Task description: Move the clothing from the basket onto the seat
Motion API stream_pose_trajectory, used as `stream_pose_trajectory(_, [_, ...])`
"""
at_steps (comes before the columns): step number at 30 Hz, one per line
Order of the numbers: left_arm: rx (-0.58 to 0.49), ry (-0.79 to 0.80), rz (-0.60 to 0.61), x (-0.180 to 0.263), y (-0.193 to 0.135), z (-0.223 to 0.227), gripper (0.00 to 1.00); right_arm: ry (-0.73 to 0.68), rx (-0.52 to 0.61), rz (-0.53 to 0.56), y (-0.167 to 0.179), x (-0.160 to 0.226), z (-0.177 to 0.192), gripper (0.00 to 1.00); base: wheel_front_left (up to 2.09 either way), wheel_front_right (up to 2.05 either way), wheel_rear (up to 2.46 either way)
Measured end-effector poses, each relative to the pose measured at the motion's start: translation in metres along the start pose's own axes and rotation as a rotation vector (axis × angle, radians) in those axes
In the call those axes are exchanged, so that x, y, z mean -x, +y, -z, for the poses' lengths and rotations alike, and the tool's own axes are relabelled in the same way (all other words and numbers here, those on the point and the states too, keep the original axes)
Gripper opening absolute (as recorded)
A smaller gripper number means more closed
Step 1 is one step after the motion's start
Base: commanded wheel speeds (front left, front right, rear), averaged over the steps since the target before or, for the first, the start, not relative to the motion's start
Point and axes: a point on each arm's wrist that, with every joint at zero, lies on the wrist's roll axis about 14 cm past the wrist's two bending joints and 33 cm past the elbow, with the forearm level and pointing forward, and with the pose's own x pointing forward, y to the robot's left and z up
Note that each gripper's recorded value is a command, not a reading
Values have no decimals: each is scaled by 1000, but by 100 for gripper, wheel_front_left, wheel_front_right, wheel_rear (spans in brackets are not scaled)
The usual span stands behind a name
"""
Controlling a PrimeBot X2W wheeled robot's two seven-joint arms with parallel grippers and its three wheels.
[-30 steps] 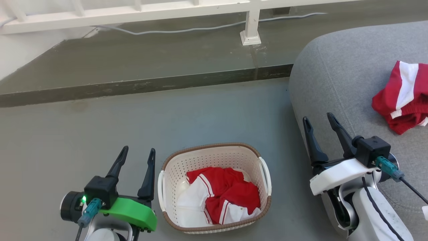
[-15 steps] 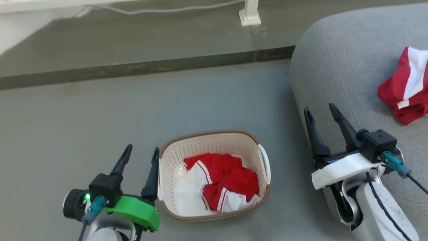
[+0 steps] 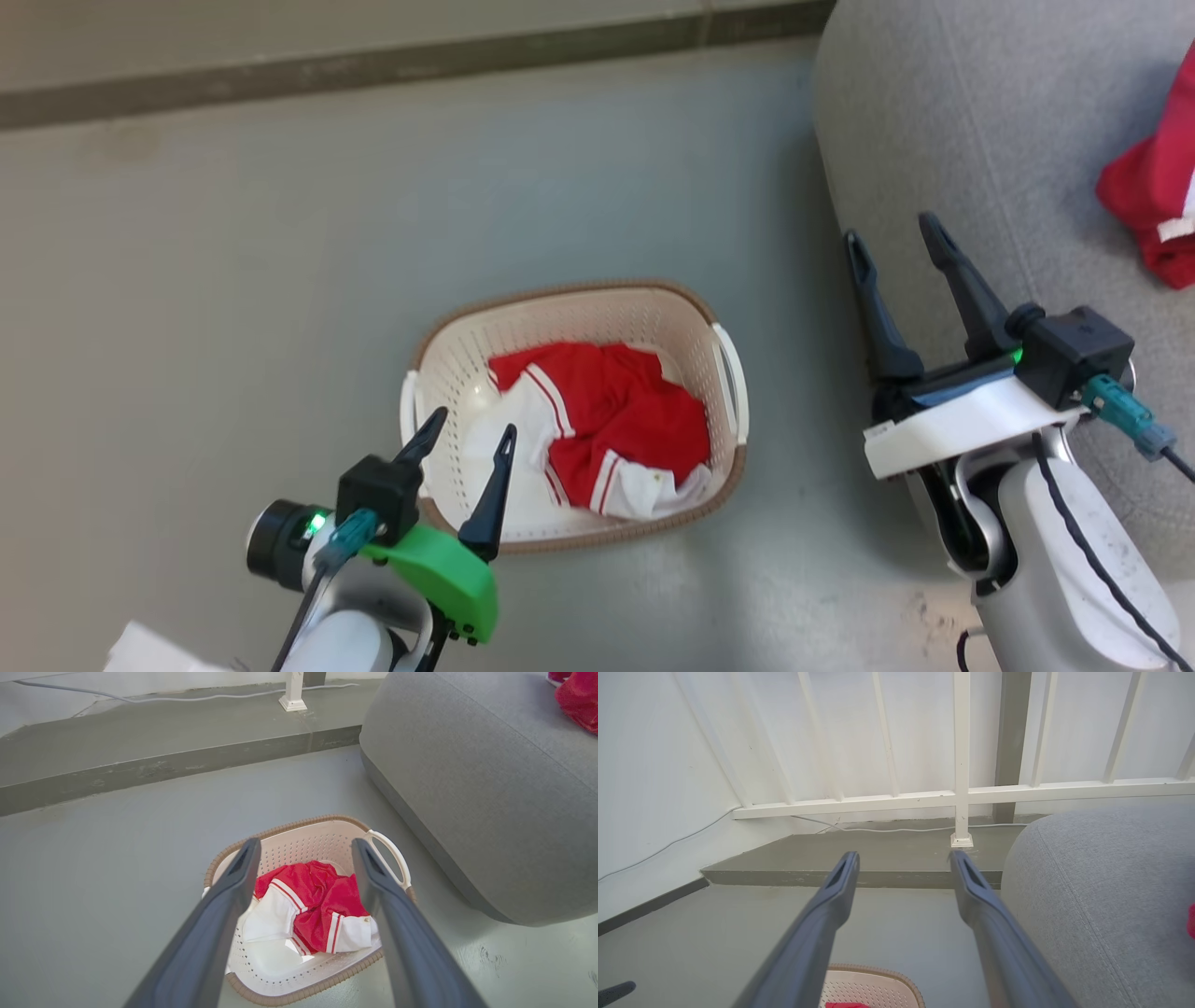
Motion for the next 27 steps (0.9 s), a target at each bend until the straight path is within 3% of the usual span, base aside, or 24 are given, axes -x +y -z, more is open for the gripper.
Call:
stream_pose_trajectory(19, [12,464,256,-64,-26,124,100,44,-5,27,-24,-34,35,100,0,0,0])
stream_pose_trajectory(27, [3,625,294,-83,-20,173,100,78,-8,54,-36,-42,59,100,0,0,0])
